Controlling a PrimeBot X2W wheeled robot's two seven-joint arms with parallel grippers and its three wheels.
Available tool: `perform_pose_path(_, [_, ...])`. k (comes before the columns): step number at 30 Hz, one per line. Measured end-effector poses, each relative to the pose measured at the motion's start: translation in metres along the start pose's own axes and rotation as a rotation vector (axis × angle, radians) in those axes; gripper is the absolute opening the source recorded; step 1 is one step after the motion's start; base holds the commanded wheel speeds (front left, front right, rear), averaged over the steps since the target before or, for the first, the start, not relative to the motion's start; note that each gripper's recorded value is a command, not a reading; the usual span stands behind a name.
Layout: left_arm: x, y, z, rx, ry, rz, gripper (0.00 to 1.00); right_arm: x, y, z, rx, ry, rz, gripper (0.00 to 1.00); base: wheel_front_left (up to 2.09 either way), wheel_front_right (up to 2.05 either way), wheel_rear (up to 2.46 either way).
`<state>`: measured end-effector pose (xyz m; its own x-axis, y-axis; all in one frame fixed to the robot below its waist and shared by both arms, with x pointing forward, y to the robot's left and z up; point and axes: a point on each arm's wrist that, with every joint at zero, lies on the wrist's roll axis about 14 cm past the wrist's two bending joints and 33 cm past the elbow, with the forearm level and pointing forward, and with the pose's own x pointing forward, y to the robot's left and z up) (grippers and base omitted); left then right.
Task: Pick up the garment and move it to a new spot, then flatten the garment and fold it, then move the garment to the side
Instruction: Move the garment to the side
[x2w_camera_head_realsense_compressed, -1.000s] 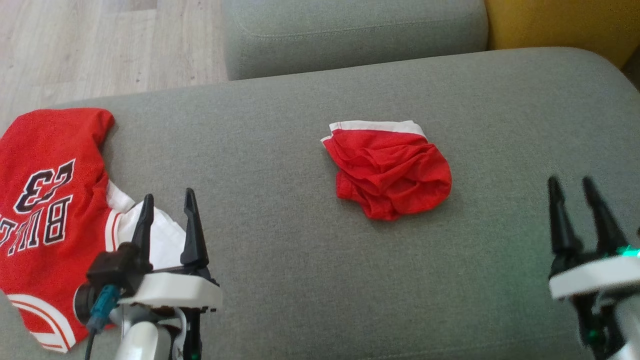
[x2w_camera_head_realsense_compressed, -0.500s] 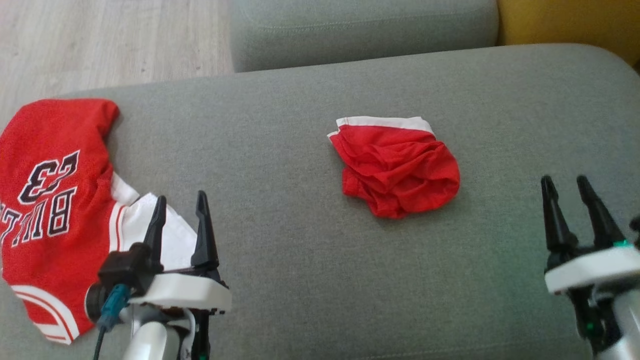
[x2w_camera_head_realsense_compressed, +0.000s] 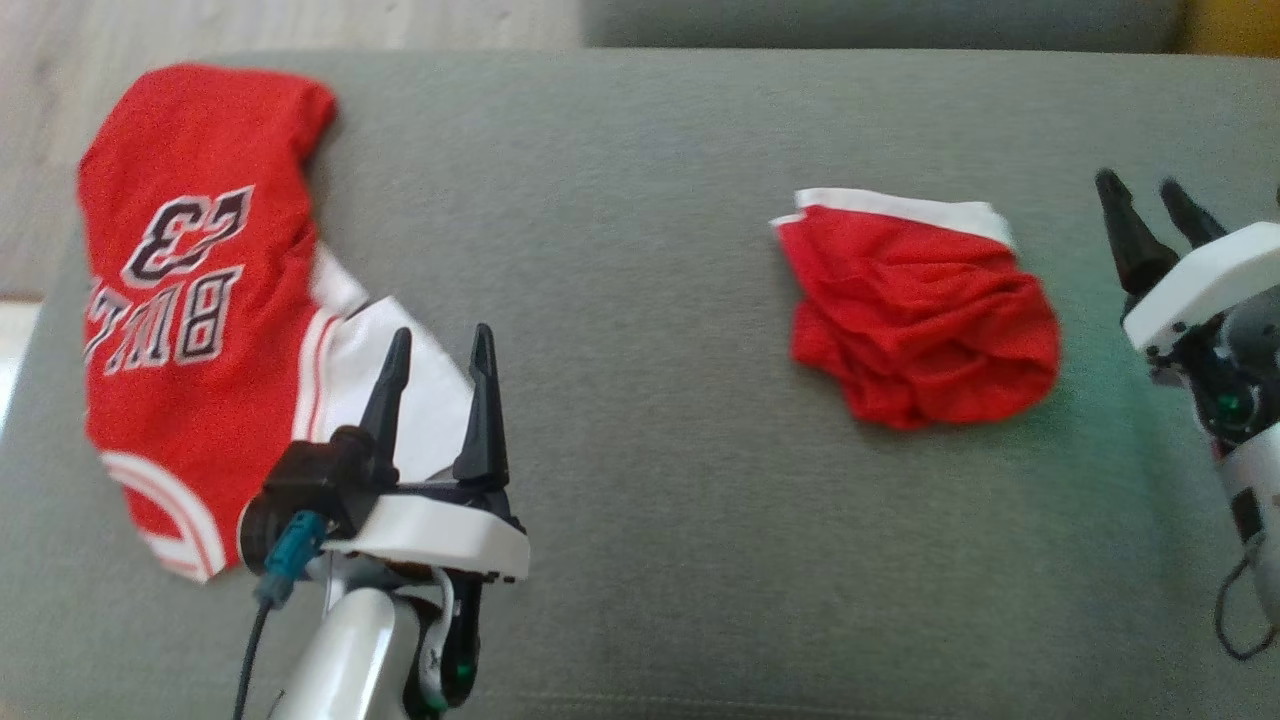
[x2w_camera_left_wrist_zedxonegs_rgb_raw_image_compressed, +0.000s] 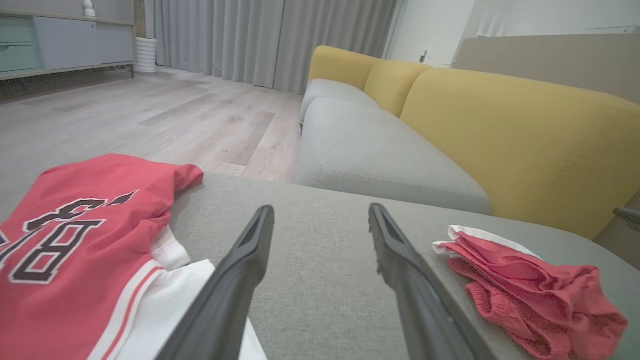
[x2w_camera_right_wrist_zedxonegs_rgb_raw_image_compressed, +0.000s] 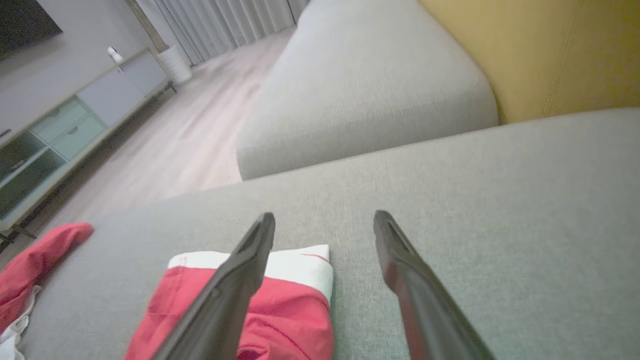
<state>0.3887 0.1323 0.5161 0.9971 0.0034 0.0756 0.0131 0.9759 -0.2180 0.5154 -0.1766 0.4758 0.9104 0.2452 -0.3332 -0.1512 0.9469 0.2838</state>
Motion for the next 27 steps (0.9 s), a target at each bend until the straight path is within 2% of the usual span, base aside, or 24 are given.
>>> perform_pose_path(2, [-0.003,0.009,-0.003,-0.002,0.011,0.033,1.00,0.012,-0.004,-0.025,0.014,0.141,-0.019,1.00,0.00,0.00,0.00])
perform_pose_path(10, [-0.010,0.038,-0.005,0.020,0.027,0.131,1.00,0.033,-0.003,-0.104,0.073,0.552,-0.050,1.00,0.00,0.00,0.00])
perform_pose_path(13, [-0.012,0.045,-0.008,0.027,0.038,0.157,1.00,0.039,0.006,-0.109,0.098,0.643,-0.028,1.00,0.00,0.00,0.00])
perform_pose_path(16, [-0.012,0.047,-0.009,0.025,0.039,0.165,1.00,0.040,0.015,-0.107,0.116,0.667,0.001,1.00,0.00,0.00,0.00])
perform_pose_path(19, [-0.012,0.044,-0.006,0.018,0.032,0.156,1.00,0.034,0.031,-0.111,0.136,0.678,0.048,0.00,0.00,0.00,0.00])
perform_pose_path(23, [-0.011,0.038,-0.003,0.013,0.022,0.136,1.00,0.025,0.039,-0.111,0.127,0.598,0.078,0.00,0.00,0.00,0.00])
perform_pose_path(27, [-0.006,0.023,-0.001,-0.001,0.012,0.076,1.00,0.019,0.041,-0.088,0.100,0.465,0.098,0.00,0.00,0.00,0.00])
